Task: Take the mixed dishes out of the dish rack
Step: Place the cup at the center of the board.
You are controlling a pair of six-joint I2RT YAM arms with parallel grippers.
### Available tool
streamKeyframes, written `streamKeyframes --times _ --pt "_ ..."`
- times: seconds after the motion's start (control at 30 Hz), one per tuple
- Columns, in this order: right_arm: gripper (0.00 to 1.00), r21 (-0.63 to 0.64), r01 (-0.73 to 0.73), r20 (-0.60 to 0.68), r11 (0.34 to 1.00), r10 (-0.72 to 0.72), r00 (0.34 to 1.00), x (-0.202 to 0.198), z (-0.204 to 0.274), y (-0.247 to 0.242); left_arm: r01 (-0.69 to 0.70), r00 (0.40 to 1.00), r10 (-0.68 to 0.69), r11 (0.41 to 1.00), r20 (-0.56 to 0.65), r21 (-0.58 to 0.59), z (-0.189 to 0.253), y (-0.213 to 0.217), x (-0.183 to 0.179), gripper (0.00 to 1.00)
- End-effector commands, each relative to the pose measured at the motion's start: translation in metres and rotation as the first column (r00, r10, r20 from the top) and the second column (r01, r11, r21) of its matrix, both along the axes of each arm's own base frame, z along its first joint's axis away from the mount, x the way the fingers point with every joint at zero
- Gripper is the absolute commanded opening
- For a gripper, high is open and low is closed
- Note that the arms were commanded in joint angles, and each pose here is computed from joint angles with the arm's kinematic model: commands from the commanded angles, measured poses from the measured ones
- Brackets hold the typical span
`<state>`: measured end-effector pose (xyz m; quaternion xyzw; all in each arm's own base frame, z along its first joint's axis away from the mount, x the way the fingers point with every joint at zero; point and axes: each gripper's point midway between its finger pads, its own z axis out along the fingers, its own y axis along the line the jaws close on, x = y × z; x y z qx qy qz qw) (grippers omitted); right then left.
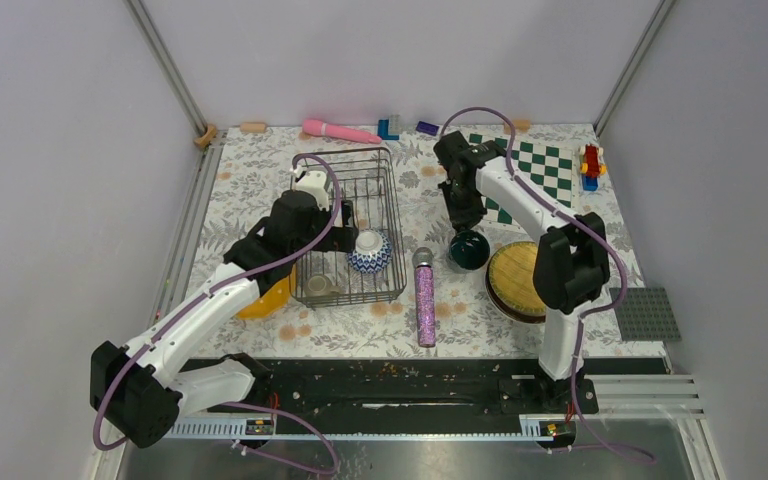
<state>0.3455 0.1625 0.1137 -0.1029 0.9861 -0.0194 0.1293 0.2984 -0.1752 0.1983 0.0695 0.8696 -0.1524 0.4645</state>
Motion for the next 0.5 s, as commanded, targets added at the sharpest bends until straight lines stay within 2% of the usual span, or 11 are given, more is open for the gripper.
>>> streamKeyframes --times 0.0,0.47 --pt "0.00 0.007 -0.015 -0.018 1.000 0.015 1.000 0.007 0.009 -0.004 -0.036 0.998 0.036 0.999 0.044 -0.016 0.019 0.002 0.008 0.99" --pt "0.01 -0.040 -0.004 -0.103 0.999 0.000 0.995 0.026 -0.018 -0.010 -0.054 0.998 0.054 0.999 0.036 0.000 0.015 0.004 0.011 0.99"
